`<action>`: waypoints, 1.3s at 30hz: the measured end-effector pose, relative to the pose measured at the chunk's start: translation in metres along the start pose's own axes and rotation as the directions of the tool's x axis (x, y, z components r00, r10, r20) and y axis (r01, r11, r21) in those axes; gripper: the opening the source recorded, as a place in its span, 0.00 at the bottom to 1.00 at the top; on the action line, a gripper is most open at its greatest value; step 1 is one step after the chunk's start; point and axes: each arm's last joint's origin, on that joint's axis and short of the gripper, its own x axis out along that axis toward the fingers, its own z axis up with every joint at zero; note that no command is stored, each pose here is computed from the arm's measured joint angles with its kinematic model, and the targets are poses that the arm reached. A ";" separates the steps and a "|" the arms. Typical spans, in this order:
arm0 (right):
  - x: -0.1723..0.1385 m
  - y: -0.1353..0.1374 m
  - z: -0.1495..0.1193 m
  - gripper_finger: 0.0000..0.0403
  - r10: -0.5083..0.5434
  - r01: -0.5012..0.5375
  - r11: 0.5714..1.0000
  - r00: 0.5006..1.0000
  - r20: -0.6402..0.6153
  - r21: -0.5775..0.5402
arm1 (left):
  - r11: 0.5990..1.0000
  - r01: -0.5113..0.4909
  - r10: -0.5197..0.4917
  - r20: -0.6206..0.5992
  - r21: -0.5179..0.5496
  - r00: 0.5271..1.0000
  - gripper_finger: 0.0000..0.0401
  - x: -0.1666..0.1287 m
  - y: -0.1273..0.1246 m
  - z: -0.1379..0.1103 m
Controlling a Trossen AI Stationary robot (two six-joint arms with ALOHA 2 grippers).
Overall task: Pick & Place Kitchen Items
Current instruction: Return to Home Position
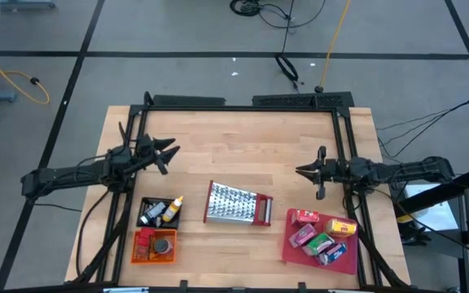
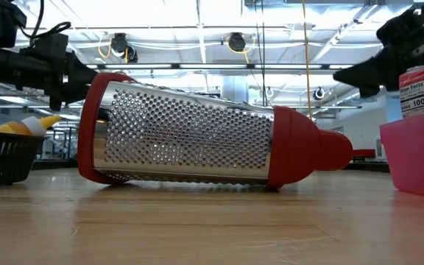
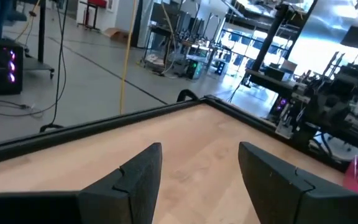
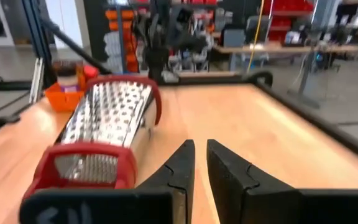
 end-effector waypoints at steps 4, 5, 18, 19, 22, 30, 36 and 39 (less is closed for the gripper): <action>0.000 0.000 -0.005 0.08 0.002 0.000 0.999 0.999 -0.050 0.041 | 1.000 0.000 0.000 0.001 -0.006 1.000 0.54 0.000 0.000 0.000; 0.000 0.000 -0.005 0.08 0.002 0.001 0.998 0.999 -0.052 0.058 | 1.000 0.000 0.000 0.001 -0.006 1.000 0.54 0.000 0.000 0.000; 0.000 0.000 -0.005 0.08 0.001 0.002 0.998 0.999 -0.045 0.066 | 1.000 0.000 0.000 0.001 -0.005 1.000 0.54 0.000 0.000 0.000; 0.000 0.000 -0.005 0.08 0.001 0.002 0.998 0.999 -0.045 0.066 | 1.000 0.000 0.000 0.001 -0.005 1.000 0.54 0.000 0.000 0.000; 0.000 0.000 -0.005 0.08 0.001 0.002 0.998 0.999 -0.045 0.065 | 1.000 0.000 0.000 0.001 -0.003 1.000 0.54 0.000 0.000 0.000; 0.000 0.000 -0.005 0.08 0.001 0.002 0.998 0.999 -0.045 0.065 | 1.000 0.000 0.000 0.001 -0.004 1.000 0.54 0.000 0.000 0.000; 0.000 0.000 -0.005 0.08 0.001 0.002 0.998 0.999 -0.045 0.065 | 1.000 0.000 0.000 0.001 -0.003 1.000 0.54 0.000 0.000 0.000; 0.000 0.000 -0.005 0.08 0.001 0.002 0.998 0.999 -0.045 0.065 | 1.000 0.000 0.000 0.002 -0.004 1.000 0.54 0.000 0.000 0.000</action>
